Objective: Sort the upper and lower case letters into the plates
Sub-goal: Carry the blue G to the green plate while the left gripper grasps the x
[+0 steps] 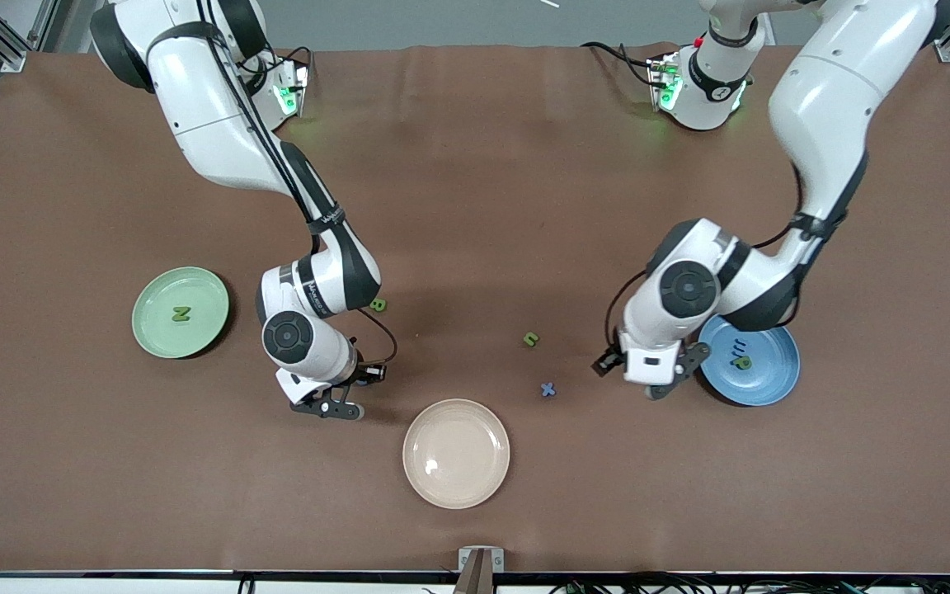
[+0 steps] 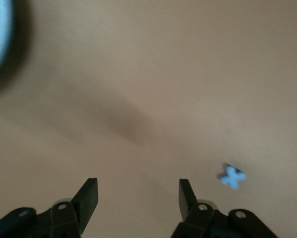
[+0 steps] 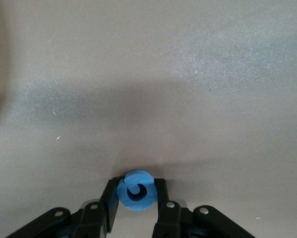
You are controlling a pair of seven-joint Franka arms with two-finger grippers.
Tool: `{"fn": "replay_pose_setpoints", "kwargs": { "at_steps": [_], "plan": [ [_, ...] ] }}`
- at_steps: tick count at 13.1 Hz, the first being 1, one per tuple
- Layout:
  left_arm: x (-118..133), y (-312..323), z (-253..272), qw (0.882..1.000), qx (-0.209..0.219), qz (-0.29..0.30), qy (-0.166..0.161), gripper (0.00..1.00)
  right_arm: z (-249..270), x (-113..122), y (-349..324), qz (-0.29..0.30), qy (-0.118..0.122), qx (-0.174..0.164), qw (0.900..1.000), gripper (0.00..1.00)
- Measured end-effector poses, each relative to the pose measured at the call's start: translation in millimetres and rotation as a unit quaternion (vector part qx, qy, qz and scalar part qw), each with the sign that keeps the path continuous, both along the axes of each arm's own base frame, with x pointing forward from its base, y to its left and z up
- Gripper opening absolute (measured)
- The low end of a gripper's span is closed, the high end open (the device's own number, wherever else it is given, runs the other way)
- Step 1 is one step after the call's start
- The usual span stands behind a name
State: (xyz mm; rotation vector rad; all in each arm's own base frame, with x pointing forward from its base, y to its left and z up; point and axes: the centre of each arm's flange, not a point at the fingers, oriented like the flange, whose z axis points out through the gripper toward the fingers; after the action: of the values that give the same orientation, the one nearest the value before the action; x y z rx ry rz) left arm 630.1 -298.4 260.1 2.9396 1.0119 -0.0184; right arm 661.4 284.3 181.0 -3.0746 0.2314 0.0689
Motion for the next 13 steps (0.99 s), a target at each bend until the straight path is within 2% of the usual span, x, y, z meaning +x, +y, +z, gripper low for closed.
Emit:
{"fn": "replay_pose_setpoints", "kwargs": {
  "at_steps": [2, 3, 6, 9, 11, 13],
  "plan": [
    [3.5, -23.6, -17.6, 1.000, 0.009, -0.010, -0.007, 0.70, 2.8, 2.4, -3.4, -0.002, -0.002, -0.001, 1.000, 0.35],
    [6.1, -33.7, -28.2, 1.000, 0.021, -0.010, -0.015, 0.66, 7.9, 3.1, -7.8, -0.003, 0.007, -0.005, 1.000, 0.35],
    [16.3, -66.2, -48.3, 0.998, 0.040, -0.003, -0.048, 0.63, 69.8, 5.0, -50.2, 0.004, 0.065, -0.014, 0.998, 0.35],
    [26.6, -80.4, -50.7, 0.997, 0.001, 0.016, -0.070, 0.62, 142.1, -7.1, -147.9, 0.041, 0.073, 0.009, 0.996, 0.35],
    [26.3, -89.1, -58.6, 0.996, -0.026, 0.036, -0.079, 0.60, 151.2, -27.8, -230.1, 0.068, 0.080, 0.019, 0.994, 0.35],
    [22.2, -95.3, -69.6, 0.996, -0.033, 0.047, -0.070, 0.59, 139.6, -45.2, -301.9, 0.085, 0.076, 0.017, 0.993, 0.35]
  ]
}}
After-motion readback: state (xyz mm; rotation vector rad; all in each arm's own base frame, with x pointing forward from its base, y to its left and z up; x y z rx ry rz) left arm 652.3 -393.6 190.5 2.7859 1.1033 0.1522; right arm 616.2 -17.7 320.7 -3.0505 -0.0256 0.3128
